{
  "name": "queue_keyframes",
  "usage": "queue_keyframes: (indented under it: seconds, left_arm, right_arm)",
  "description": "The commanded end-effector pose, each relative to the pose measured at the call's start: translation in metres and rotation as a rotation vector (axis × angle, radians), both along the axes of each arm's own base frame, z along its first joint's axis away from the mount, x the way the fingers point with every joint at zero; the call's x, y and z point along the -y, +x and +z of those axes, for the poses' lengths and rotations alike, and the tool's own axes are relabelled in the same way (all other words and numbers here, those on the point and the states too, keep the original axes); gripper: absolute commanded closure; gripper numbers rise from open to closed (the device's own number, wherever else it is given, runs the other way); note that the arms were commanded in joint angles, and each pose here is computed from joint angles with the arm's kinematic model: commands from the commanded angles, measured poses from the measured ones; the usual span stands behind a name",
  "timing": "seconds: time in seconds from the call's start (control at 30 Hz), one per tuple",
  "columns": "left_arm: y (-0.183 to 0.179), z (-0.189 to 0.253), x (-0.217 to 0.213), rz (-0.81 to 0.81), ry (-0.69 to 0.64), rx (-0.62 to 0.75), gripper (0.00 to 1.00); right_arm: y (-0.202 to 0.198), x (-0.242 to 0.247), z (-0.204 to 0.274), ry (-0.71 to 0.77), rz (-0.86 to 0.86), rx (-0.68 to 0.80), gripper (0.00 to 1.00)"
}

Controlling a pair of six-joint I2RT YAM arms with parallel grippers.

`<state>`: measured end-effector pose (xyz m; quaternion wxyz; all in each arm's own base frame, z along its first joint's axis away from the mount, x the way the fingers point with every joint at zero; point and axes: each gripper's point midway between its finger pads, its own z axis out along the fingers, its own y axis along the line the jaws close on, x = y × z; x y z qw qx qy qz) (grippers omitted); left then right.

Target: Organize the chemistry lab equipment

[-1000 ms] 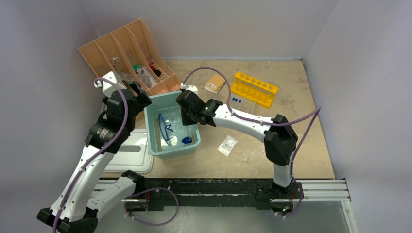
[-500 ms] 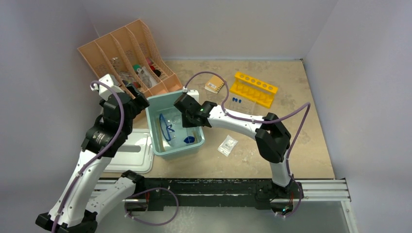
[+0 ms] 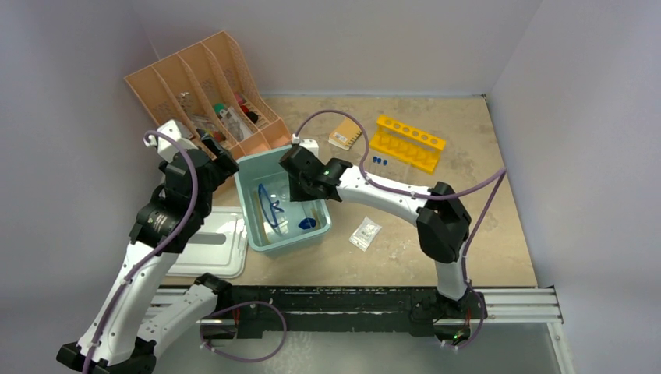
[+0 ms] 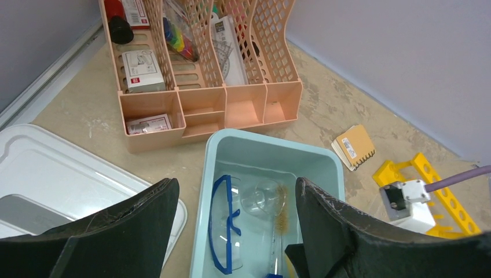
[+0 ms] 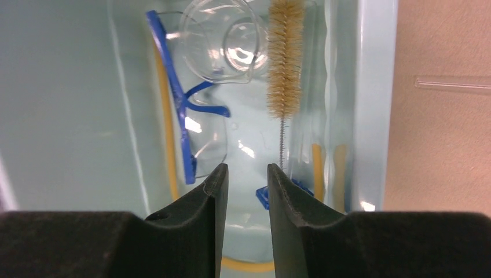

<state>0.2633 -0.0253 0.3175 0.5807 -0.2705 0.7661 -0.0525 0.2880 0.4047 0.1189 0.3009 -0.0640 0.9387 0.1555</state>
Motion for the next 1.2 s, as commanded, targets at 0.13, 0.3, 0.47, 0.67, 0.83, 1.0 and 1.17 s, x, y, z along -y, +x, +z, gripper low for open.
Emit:
queue_keyframes:
  seconds: [0.13, 0.3, 0.47, 0.67, 0.83, 1.0, 1.17]
  left_arm:
    - [0.004, 0.027, -0.002, 0.012, -0.016, 0.072, 0.27]
    - [0.015, 0.032, 0.012, -0.053, -0.018, 0.081, 0.27]
    - [0.029, 0.037, 0.032, -0.140, -0.024, 0.103, 0.27]
    - [0.039, 0.038, 0.034, -0.138, -0.011, 0.114, 0.27]
    - [0.041, 0.036, 0.032, -0.127, 0.009, 0.102, 0.27]
    - [0.041, 0.032, 0.030, -0.118, 0.013, 0.094, 0.27]
    - [0.040, 0.028, 0.029, -0.106, 0.006, 0.087, 0.27]
  right_arm:
    - [0.005, -0.015, 0.118, 0.204, 0.073, 0.136, 0.67]
    - [0.025, 0.015, 0.155, 0.255, 0.001, 0.195, 0.66]
    - [0.059, 0.081, 0.157, 0.194, -0.180, 0.237, 0.51]
    - [0.081, 0.138, 0.109, 0.022, -0.375, 0.189, 0.34]
    - [0.093, 0.155, 0.044, -0.055, -0.492, 0.055, 0.34]
    - [0.101, 0.158, 0.000, -0.113, -0.593, -0.007, 0.35]
    - [0.104, 0.167, -0.029, -0.150, -0.713, -0.033, 0.36]
